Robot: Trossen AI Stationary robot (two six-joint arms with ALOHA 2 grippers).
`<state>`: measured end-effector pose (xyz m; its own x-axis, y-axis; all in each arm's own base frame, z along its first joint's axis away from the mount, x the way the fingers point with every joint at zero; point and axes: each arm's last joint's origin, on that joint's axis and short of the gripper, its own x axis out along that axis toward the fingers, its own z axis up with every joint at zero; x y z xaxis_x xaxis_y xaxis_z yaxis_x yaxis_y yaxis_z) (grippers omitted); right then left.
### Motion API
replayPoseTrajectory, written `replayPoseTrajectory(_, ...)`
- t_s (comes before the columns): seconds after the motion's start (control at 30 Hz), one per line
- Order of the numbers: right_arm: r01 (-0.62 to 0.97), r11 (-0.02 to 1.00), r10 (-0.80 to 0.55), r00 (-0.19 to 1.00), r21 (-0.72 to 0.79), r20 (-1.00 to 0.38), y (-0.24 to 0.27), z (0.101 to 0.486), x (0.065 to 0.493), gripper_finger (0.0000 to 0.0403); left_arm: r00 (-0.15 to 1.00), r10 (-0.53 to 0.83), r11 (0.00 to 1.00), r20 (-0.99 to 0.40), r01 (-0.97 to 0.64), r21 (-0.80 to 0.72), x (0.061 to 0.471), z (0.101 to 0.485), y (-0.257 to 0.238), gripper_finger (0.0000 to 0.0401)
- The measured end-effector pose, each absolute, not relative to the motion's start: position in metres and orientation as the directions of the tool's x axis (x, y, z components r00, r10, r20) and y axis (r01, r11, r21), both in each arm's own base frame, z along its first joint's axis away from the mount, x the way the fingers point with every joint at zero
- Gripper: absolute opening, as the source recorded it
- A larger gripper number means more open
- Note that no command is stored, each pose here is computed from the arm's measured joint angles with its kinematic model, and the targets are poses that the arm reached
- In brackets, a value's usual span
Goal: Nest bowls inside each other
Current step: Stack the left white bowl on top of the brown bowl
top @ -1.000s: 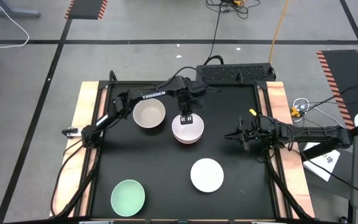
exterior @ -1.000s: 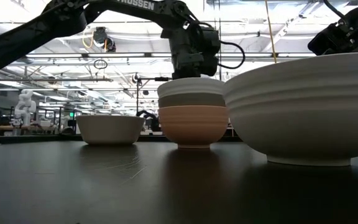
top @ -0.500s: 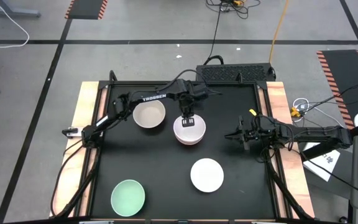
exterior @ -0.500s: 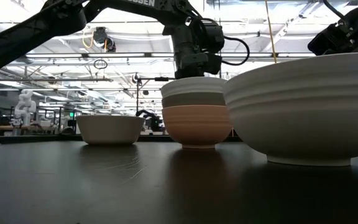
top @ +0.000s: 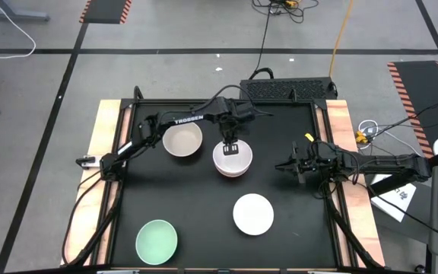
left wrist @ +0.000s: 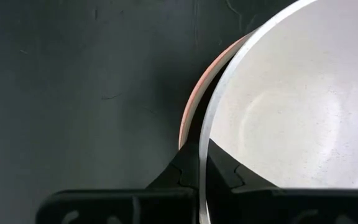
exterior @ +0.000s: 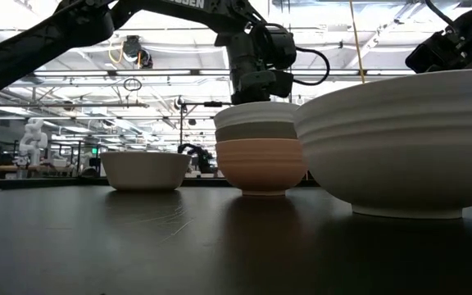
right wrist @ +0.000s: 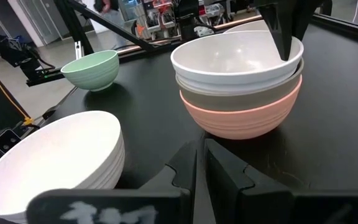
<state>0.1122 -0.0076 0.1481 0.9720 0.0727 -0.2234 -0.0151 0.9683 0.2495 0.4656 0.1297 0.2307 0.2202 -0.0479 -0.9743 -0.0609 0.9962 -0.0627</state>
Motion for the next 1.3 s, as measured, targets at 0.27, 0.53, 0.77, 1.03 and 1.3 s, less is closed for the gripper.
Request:
replayPoseTrajectory(0.27,-0.013,0.966,0.073,0.972,0.257,-0.224,-0.008,0.148,0.112,0.0026,0.219,-0.052,0.997,-0.974,-0.042,-0.062,0.467,0.23,0.127,0.0078)
replayPoseTrajectory(0.53,-0.013,0.966,0.073,0.972,0.257,-0.225,-0.008,0.148,0.112,0.0026,0.22,-0.067,0.997,-0.973,-0.019,-0.073,0.467,0.23,0.123,0.0156)
replayPoseTrajectory(0.77,-0.013,0.966,0.073,0.972,0.257,-0.226,-0.008,0.148,0.112,0.0026,0.225,-0.075,0.997,-0.972,-0.016,-0.081,0.466,0.233,0.122,0.021)
replayPoseTrajectory(1.03,-0.013,0.966,0.073,0.971,0.257,-0.226,-0.008,0.148,0.112,0.0026,0.229,-0.071,0.997,-0.971,-0.002,-0.073,0.467,0.237,0.112,0.024)
replayPoseTrajectory(1.3,-0.012,0.965,0.073,0.972,0.261,-0.226,-0.008,0.148,0.112,0.0026,0.222,-0.036,0.999,-0.974,0.0,-0.037,0.468,0.238,0.109,0.0242)
